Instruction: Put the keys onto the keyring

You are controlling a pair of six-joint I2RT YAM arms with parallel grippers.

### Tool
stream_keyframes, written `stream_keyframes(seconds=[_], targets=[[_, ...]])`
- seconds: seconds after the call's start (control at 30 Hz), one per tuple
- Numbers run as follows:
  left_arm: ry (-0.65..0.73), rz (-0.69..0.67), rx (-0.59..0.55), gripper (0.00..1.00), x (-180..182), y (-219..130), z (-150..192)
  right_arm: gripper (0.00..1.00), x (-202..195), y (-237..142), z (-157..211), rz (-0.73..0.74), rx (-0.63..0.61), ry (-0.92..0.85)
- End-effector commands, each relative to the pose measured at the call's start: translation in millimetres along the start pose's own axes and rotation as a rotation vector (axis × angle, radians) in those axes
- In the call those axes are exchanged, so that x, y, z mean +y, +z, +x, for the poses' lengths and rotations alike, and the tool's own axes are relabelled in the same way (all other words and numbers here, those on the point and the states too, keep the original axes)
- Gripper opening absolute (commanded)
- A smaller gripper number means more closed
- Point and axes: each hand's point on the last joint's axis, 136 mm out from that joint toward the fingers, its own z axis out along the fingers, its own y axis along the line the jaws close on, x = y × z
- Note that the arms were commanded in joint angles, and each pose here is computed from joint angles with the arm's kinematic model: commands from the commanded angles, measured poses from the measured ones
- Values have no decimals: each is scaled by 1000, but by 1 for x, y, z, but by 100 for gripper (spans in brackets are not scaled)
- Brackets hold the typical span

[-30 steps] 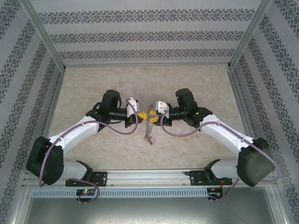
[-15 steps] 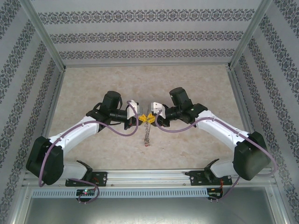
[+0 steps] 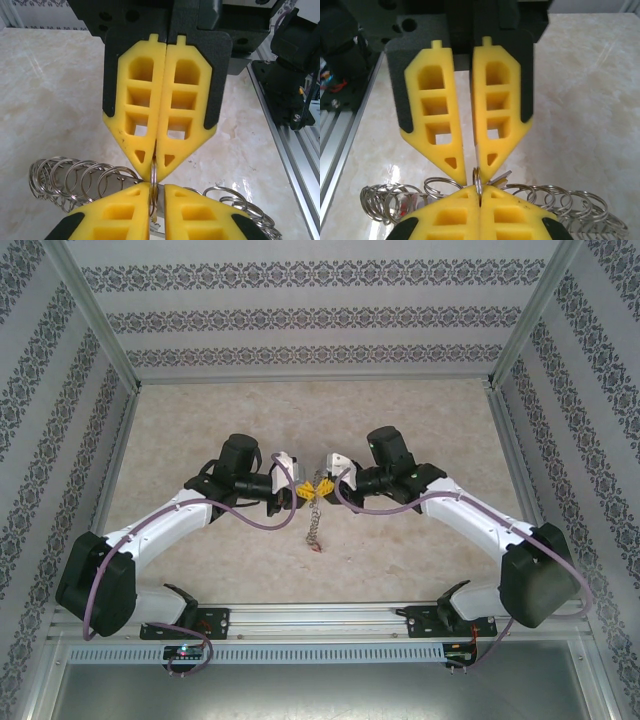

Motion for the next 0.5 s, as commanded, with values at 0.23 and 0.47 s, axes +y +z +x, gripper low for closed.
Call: stream_keyframes(seconds=[0.23,0.47], targets=[[-11,-9,-77,20,5,2,-11,0,-14,-29,-65,79,-335,5],[-7,-9,-147,19,10,2,-28,0,-20,-27,-76,145,-442,24]])
